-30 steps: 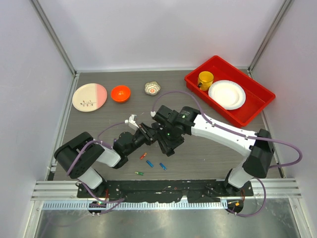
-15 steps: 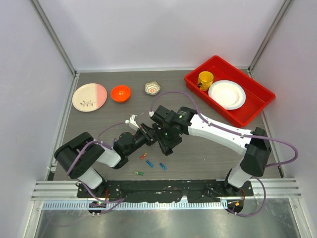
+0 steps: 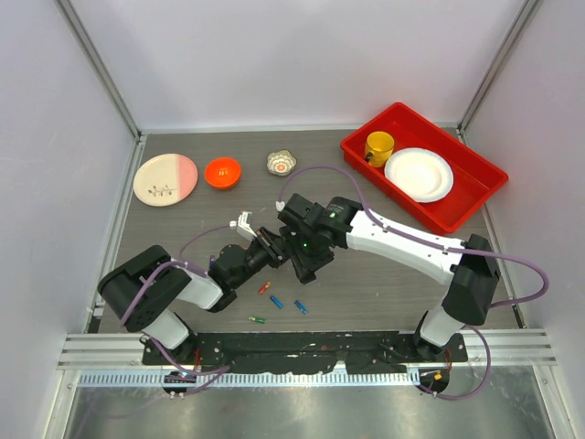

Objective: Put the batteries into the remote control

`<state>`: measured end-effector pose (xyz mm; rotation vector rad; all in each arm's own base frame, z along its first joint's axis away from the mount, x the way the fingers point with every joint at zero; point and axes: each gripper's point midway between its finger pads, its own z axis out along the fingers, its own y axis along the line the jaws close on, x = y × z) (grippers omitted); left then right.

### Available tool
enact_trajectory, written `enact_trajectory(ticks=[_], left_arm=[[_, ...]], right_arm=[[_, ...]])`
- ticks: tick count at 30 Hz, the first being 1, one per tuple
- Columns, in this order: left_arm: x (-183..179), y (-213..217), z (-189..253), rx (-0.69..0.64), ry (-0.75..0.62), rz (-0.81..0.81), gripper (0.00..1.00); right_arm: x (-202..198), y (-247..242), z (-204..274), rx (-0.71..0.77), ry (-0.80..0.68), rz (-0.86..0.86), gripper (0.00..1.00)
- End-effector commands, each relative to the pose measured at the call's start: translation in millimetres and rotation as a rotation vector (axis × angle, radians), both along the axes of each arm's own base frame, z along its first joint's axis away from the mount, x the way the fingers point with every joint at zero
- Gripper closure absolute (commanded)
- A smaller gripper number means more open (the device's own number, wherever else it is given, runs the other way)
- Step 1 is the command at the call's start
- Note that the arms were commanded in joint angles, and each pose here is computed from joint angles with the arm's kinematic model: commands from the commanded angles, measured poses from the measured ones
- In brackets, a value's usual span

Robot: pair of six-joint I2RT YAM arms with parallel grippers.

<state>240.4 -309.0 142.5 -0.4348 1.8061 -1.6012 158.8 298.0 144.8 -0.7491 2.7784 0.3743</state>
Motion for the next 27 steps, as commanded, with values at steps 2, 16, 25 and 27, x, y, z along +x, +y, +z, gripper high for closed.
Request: enact_trajectory(ticks=[2,16,25,27], left_arm=[[-5.7,5.7,77.0,-0.199,-0.225,0.013,1.0],[-6.8,7.9,80.3,-0.205,-0.232,0.019,1.0],[-8.5,6.6,86.4,-0.227,-0.231,0.008,1.0],[-9.3,6.6,90.4,-0.237,-0.236,0.006,1.0]], right_arm=[[8.2,5.2,5.4,0.039,-0.038,-0.031,0.99],[6.5,-1.5,0.1,0.029,-0.031,-0.043,0.99],[8.2,1.9,-3.1,0.044,-0.03,-0.053,0.99],[9.4,1.8,-4.4,0.049,-0.028,-0.064,0.99]])
